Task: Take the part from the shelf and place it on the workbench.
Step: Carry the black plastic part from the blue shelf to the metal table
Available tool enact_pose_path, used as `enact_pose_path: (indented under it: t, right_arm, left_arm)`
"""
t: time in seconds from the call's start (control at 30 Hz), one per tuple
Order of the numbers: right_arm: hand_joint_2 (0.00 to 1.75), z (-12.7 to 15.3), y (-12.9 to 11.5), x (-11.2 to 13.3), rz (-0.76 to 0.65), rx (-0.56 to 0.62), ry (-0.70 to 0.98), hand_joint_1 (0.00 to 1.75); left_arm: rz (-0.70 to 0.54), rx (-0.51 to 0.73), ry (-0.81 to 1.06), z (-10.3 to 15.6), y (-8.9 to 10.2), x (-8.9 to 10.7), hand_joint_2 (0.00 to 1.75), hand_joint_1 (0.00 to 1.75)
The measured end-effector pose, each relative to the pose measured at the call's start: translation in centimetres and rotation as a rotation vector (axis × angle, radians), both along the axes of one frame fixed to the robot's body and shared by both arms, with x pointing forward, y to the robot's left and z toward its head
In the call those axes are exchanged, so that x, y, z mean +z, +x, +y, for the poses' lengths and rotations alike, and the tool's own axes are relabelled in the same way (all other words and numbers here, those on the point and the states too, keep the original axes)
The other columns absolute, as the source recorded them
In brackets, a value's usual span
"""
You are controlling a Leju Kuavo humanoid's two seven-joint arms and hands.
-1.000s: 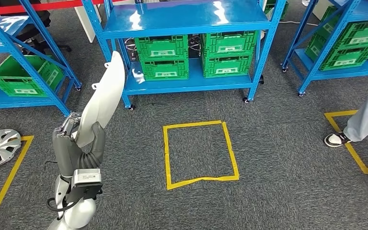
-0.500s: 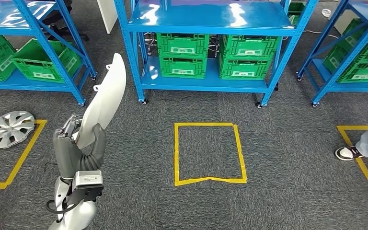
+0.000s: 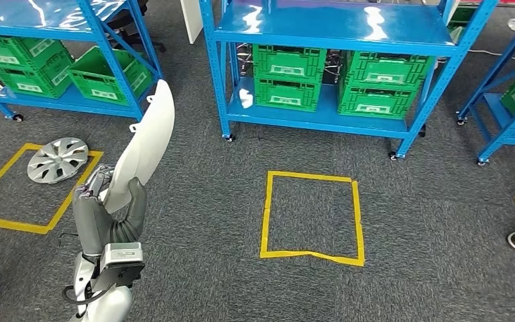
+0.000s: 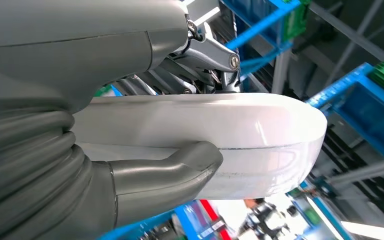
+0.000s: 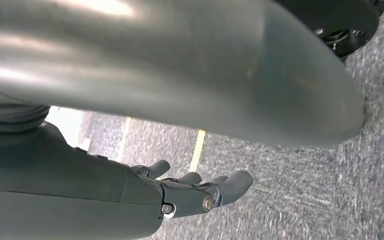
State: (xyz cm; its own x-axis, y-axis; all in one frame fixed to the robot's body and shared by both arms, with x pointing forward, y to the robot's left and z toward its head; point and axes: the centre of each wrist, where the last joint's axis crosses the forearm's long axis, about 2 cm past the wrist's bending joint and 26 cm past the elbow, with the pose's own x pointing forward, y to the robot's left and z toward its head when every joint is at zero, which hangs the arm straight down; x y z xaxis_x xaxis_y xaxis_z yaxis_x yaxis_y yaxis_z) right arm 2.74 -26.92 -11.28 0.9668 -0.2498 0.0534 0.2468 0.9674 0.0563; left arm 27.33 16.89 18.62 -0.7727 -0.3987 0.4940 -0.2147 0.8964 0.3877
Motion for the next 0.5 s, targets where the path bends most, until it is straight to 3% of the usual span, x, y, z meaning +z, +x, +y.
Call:
enact_pose_path:
  t: [0.5]
  right_arm:
    - [0.00, -0.15, 0.27, 0.02, -0.004, 0.012, -0.001, 0.00]
  left_arm:
    - [-0.009, 0.002, 0.005, 0.01, -0.08, 0.23, 1.75, 1.75]
